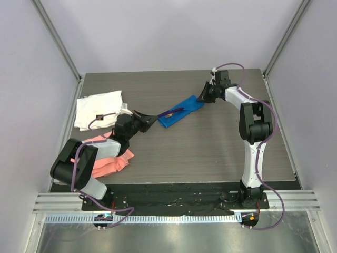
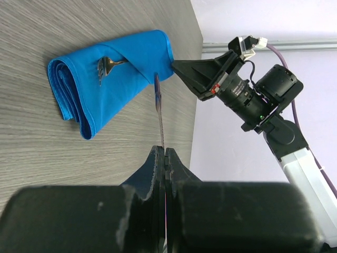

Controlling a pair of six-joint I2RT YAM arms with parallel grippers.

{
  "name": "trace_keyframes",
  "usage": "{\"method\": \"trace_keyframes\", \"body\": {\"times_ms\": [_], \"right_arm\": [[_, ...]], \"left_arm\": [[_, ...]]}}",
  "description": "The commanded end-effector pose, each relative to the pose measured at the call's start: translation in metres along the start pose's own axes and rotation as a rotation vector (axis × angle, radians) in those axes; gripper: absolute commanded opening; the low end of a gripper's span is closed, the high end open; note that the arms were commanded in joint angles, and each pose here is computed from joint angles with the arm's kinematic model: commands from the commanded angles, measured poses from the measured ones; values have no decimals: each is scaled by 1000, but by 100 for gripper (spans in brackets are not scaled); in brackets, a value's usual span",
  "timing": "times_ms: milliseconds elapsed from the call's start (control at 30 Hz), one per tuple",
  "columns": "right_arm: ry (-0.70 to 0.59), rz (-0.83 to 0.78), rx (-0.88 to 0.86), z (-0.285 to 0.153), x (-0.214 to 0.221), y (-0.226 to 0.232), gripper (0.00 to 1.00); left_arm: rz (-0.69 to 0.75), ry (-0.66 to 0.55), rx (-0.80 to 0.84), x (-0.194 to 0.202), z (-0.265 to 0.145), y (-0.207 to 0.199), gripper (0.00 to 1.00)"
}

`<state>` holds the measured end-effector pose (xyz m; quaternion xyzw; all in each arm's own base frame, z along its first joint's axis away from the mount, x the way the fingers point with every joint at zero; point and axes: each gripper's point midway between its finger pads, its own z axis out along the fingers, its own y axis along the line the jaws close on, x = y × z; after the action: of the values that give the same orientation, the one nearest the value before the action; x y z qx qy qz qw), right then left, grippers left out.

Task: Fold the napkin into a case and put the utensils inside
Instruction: Insert the knife into the folded napkin.

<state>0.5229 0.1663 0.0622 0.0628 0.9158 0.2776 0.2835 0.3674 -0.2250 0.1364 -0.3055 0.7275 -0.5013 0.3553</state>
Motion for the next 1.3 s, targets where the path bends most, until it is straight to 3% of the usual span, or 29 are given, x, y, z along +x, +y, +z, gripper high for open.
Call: {"method": "trace_keyframes", "body": {"times_ms": [0, 1267], "right_arm": [[-40, -37, -31, 0, -15, 10, 1], [-18, 8, -3, 7, -10, -10, 1]], "left_arm": [[11, -46, 116, -7, 0, -26, 0], [-16, -77, 94, -6, 6, 7, 0]]}}
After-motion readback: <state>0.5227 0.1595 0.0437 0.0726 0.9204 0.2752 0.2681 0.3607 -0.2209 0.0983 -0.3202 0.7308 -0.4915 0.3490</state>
